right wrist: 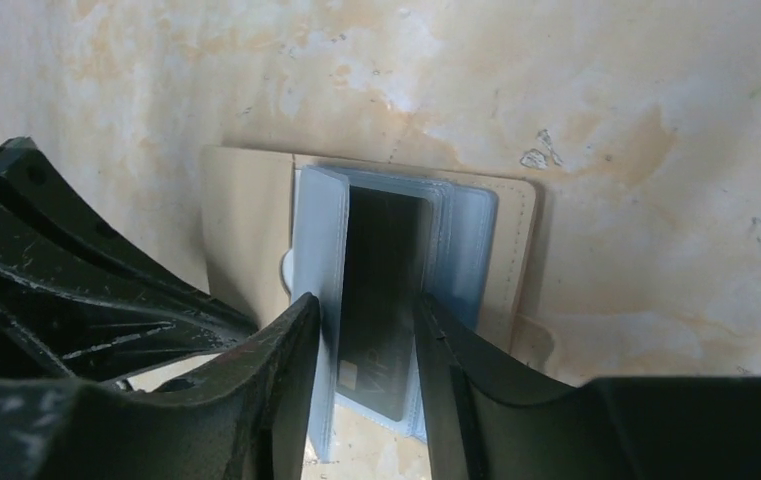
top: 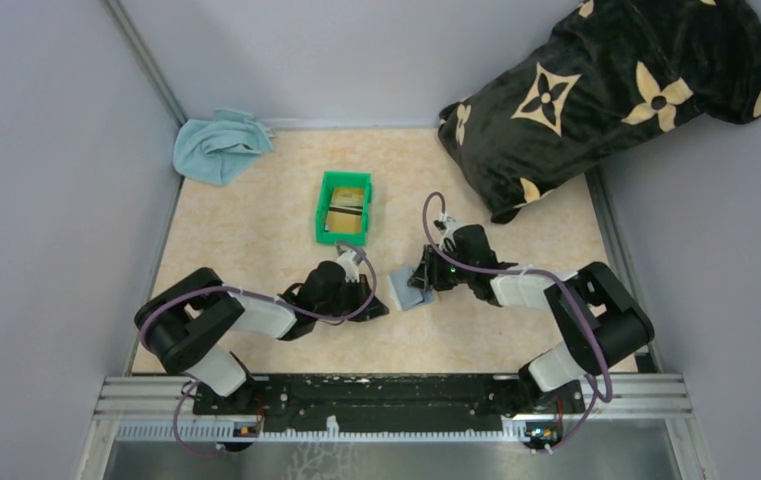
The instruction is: Take the credit cards out of the card holder
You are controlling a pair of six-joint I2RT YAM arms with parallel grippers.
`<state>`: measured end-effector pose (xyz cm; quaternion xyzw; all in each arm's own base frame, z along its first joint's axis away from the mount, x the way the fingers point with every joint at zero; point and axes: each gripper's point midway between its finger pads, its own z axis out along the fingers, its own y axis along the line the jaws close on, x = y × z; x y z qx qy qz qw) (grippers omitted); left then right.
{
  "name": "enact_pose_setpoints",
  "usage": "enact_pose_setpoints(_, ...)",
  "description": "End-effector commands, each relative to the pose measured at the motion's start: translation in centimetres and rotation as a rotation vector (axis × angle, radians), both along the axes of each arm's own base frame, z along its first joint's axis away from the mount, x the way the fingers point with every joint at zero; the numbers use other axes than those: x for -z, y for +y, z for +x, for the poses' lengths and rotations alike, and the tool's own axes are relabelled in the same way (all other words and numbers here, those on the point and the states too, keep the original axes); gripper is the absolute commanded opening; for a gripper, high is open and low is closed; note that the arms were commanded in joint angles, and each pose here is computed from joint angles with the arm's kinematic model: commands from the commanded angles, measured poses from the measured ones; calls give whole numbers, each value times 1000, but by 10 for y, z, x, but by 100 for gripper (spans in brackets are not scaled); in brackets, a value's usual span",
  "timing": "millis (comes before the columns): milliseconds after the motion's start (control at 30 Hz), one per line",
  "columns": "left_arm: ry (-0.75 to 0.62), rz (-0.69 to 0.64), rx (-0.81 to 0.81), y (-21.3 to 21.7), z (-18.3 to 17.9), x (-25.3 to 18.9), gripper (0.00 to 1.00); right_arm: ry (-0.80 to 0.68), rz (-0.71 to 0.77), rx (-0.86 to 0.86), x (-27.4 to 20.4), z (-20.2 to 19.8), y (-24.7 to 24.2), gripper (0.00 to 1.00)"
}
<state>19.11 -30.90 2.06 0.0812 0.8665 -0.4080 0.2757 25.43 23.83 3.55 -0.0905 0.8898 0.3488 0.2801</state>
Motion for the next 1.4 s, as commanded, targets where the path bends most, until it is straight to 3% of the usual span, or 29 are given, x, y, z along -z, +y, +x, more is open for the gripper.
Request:
enact_pose_setpoints(0, 77, 111, 3, 18, -16, 36, 2, 45, 123, -148, -5, -27, 26, 42)
enact_pose_setpoints(67, 76, 106, 1, 18, -16, 35, 2, 51, 134, -173, -6, -33, 32, 48)
enact_pose_setpoints(167, 74, 107, -1, 18, -15, 35, 1, 43, 160, -196, -13, -39, 41, 50)
enact_pose_setpoints(600, 68, 101, 1, 19, -17, 31, 3, -21, 174, -265, -52, -46, 66, 49)
enact_pose_setpoints(1067, 14, 161, -100, 79, -40, -7, 10, 33, 128, -244, -14, -41, 70, 49)
enact_pose_setpoints(1367, -54, 115, -102, 70, -28, -31, 11, 66, 139, -239, -3, -42, 72, 43)
